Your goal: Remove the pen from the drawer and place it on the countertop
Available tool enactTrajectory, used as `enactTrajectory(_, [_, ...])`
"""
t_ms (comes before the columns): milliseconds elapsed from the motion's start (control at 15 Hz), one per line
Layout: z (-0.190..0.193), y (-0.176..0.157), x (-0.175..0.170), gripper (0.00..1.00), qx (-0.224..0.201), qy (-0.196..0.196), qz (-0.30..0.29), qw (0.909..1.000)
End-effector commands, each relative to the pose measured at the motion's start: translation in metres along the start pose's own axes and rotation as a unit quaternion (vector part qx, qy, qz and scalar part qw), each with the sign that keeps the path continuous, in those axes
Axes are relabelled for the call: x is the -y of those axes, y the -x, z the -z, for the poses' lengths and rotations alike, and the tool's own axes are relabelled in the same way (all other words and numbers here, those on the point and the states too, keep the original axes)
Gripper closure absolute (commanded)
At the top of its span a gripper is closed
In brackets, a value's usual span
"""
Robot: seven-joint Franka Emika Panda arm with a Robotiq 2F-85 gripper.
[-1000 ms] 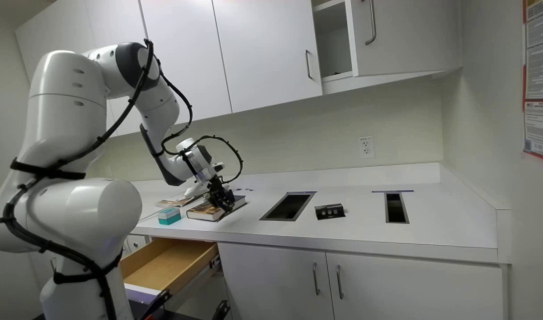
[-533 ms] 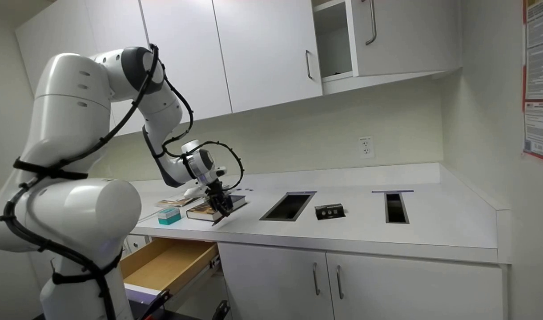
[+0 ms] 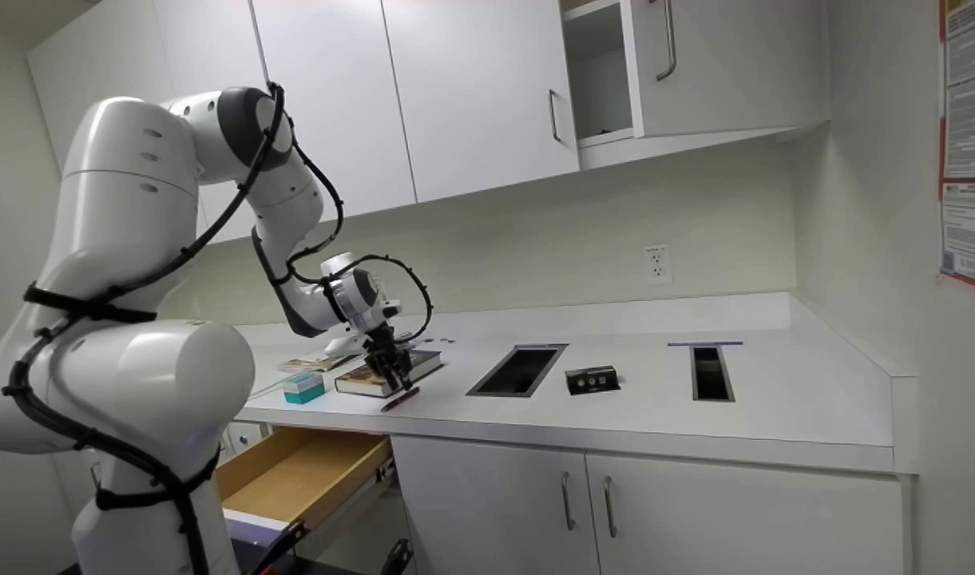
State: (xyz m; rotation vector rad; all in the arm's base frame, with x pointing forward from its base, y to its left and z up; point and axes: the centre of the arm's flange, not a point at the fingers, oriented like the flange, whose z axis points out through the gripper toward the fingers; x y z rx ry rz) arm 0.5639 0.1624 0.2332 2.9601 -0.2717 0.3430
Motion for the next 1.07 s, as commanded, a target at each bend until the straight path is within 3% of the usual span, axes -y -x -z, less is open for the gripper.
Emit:
enactTrajectory(0, [0.006,-0.001,0.008,0.16,-0.008,-0.001,-0.008,0.9999])
enactTrajectory(133, [0.018,0.002,0.008,0.02,-0.019,0.005,-0.007,0.9998])
enactTrajectory(200, [0.028,0.005,0.006,0.0,-0.025,0.0,-0.006,0.9997])
enactTrajectory(667, [0.108,0.02,0.004,0.0,-0.062,-0.03,0.028,0.9972])
enactTrajectory(1000, [0.135,0.04,0.009,0.0,-0.078,-0.043,0.04,0.9952])
